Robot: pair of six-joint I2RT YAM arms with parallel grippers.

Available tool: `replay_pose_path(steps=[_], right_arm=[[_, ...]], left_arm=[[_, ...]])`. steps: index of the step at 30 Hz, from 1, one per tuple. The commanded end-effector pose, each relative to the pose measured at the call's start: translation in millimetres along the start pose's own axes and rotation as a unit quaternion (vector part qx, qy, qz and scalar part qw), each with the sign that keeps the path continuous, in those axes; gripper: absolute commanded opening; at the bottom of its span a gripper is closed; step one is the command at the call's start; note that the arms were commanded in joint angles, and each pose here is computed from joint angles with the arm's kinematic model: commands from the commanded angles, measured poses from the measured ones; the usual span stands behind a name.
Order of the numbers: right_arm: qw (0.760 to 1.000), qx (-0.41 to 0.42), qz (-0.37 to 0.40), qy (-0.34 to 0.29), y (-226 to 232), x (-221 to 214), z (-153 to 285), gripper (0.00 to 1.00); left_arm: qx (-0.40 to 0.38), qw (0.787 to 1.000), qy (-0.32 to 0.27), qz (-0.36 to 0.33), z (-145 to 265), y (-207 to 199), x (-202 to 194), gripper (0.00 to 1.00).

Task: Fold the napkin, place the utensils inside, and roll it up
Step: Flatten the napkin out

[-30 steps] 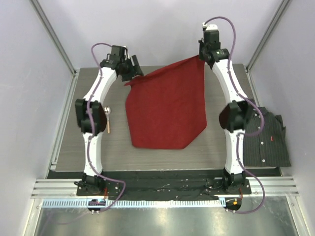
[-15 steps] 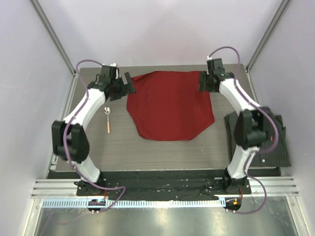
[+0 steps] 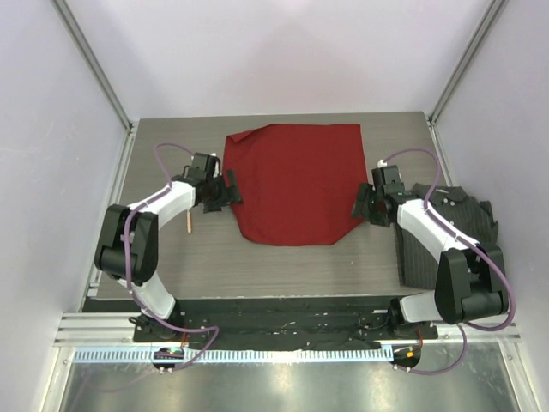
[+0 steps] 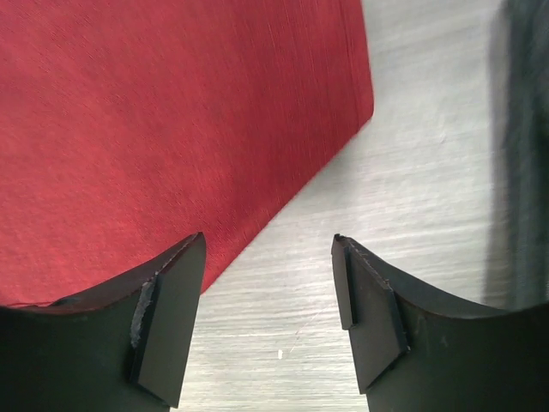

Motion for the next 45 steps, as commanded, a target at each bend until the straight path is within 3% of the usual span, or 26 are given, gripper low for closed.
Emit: replay_pose_path(steps=[1,10,14,17,19,20,23,24,25,30,33,34,37,41,45], right_arm=[[0.998,0.039,-0.042,-0.018,14.2,4.3,-6.0,0.66],[0.998,0.024,-0.055,0.001,10.6,-5.6,-30.0,0.61],[0.999,0.01,-0.051,0.016,4.2,-12.2,-38.7,0.54],[0.999,0.006,-0.049,0.02,1.7,-15.3,-40.6,0.51],[0.999,0.004,-0.047,0.022,1.2,-16.2,-41.6,0.47],[0.999,0.003,-0.045,0.024,0.7,-16.7,-42.8,0.44],[0.999,-0.002,-0.04,0.029,-1.1,-17.8,-46.1,0.21],[0.999,-0.003,-0.04,0.029,-0.7,-17.7,-46.4,0.09],[0.999,-0.001,-0.038,0.028,0.6,-16.3,-45.2,0.04],[0.999,0.006,-0.034,0.009,7.8,-2.4,-35.7,0.01],[0.999,0.006,-0.031,0.006,10.4,2.9,-33.5,0.01],[1.0,0.002,-0.029,0.009,9.6,1.7,-33.3,0.01],[1.0,0.001,-0.023,0.004,12.2,9.1,-23.0,0.01],[0.999,0.02,-0.021,-0.036,25.3,33.7,11.1,0.01],[0.996,0.041,-0.02,-0.072,36.2,53.4,48.1,0.01]], left_arm=[[-0.031,0.999,-0.044,-0.003,-14.4,-12.3,27.4,0.78],[-0.035,0.999,-0.02,-0.015,-42.2,-17.1,23.5,0.63],[-0.029,0.999,-0.015,-0.023,-46.2,-15.0,22.3,0.43],[-0.023,0.999,-0.025,-0.028,-39.8,-15.7,25.0,0.22],[-0.027,0.999,-0.03,-0.032,-35.2,-19.4,28.6,0.15],[-0.024,0.998,-0.037,-0.034,-31.3,-20.1,32.6,0.1],[-0.007,0.998,-0.035,-0.054,-9.8,-28.3,41.5,0.05],[0.016,0.996,-0.04,-0.072,-4.0,-29.0,43.5,0.05],[0.033,0.996,-0.022,-0.081,3.7,-27.7,37.1,0.05],[0.112,0.987,-0.044,-0.11,56.9,-22.1,52.6,0.17],[0.136,0.983,-0.056,-0.112,79.7,-13.9,51.7,0.32],[0.139,0.982,-0.058,-0.117,84.5,-12.5,51.5,0.52],[0.142,0.98,-0.073,-0.122,97.9,-10.3,52.8,0.7],[0.115,0.983,-0.091,-0.112,98.7,-17.3,51.9,0.76],[0.085,0.99,-0.066,-0.096,81.7,-14.4,15.5,0.76]])
Point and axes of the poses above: each gripper's point midway between its finger pads, its own z axis back along the fingers, its own y axis along the line the jaws close on, x = y × z, the point moved 3 cm from there along z, back along the fingers, and after that the axes turned 14 degrees about -z, right-handed, at the moved point
